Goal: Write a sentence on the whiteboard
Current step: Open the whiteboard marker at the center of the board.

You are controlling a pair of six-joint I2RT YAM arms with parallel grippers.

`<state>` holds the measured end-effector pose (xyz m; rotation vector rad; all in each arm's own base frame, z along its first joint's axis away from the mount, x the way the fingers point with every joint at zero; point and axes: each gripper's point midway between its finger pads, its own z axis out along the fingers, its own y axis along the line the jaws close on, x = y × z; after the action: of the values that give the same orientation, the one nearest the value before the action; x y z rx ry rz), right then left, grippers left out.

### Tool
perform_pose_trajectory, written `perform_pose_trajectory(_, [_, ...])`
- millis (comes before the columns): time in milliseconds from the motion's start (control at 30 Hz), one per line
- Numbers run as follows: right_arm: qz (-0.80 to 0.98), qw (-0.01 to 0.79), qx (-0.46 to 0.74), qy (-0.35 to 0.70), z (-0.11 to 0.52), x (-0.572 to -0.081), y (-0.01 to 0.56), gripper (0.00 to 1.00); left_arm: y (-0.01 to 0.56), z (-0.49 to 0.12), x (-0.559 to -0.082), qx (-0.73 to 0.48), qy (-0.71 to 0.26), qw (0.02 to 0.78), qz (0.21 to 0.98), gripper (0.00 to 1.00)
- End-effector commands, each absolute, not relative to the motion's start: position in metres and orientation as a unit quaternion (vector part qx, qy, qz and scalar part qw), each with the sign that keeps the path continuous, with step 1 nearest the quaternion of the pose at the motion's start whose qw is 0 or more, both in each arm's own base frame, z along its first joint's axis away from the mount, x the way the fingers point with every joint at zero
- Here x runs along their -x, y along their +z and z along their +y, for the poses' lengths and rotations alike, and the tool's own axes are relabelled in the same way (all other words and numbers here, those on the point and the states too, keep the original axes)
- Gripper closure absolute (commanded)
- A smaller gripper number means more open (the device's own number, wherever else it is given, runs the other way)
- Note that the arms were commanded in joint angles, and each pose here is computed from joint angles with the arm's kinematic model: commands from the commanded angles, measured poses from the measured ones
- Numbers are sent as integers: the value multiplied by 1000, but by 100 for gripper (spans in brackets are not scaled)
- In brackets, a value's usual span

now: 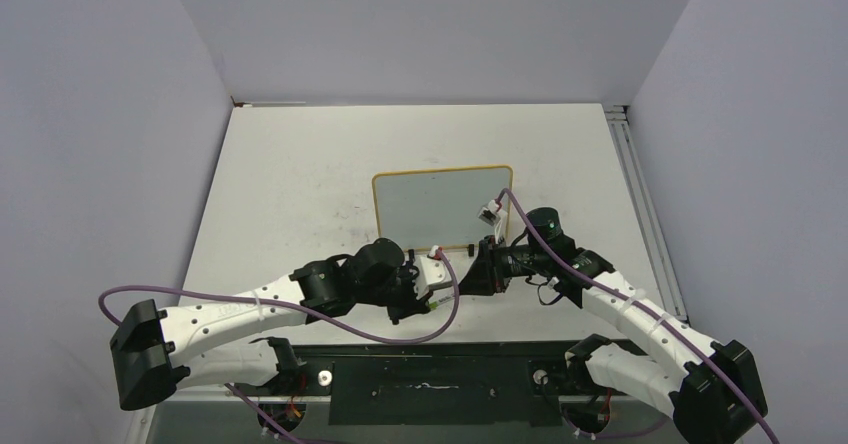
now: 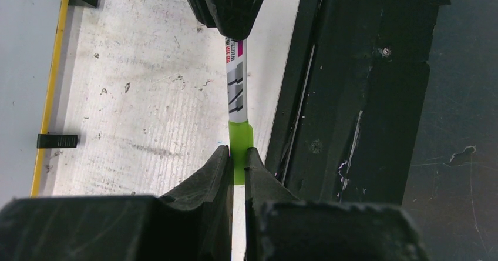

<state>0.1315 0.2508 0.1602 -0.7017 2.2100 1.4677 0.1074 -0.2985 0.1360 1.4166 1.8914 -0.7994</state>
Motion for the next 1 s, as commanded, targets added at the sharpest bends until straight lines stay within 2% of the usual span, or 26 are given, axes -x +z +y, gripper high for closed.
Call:
perform_pose_trajectory(0, [758,219,281,546,258,-132,184,80,150,-309,-110,-541,-321,335,701,100])
perform_pose_trajectory(133, [752,212,284,556,260,-128,186,82,150,-309,-110,-541,-322,336,701,100])
perform_pose_trajectory(333, [746,207,290,562,262,-123,189,73,151,-309,-110,-541,-324,334,701,100])
perform_pose_trajectory(433, [747,208,291,561,261,-123,189,72,150,-308,-110,-541,-324,333,701,100])
perform_pose_trajectory(800, [747,201,305,556,264,-116,185,76,149,-308,-107,-545,-329,325,699,100])
perform_pose_trajectory(967, [750,205,306,549,264,-116,184,85,150,-307,-108,-544,-327,327,700,100])
